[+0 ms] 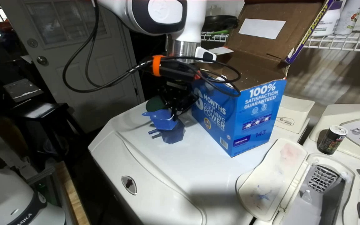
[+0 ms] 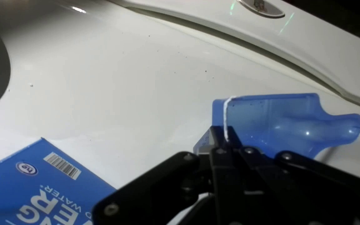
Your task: Pick up the top light blue measuring cup and turn it one hundred and eighty degrees until the handles on both measuring cups are aligned
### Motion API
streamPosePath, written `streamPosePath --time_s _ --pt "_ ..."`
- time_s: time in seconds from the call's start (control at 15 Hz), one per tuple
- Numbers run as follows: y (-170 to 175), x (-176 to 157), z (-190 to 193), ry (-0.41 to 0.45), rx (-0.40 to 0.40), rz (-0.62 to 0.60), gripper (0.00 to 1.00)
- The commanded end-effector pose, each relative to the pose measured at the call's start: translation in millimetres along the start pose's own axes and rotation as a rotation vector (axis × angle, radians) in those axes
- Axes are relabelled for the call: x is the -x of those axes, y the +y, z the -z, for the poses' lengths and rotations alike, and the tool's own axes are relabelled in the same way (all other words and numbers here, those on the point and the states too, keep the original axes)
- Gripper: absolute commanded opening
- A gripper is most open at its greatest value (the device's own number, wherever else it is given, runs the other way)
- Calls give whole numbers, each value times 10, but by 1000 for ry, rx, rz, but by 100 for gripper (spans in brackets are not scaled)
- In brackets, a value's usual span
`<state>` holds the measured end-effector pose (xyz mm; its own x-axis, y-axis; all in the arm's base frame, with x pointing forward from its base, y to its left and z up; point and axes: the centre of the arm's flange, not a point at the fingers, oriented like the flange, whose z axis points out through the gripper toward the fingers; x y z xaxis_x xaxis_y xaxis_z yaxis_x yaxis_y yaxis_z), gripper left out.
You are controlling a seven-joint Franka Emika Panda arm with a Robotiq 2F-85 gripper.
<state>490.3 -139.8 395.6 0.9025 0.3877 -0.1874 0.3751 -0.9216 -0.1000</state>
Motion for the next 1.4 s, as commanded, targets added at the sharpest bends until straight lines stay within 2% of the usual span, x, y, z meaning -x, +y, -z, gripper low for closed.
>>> streamPosePath --time_s 0.0,0.47,0.87,1.33 --pt "54 -197 -8 -5 28 186 1" --pt "-216 -373 -65 10 70 445 1" --pt "-256 -476 -210 9 107 579 1" --pt "-324 -601 -278 51 153 668 1"
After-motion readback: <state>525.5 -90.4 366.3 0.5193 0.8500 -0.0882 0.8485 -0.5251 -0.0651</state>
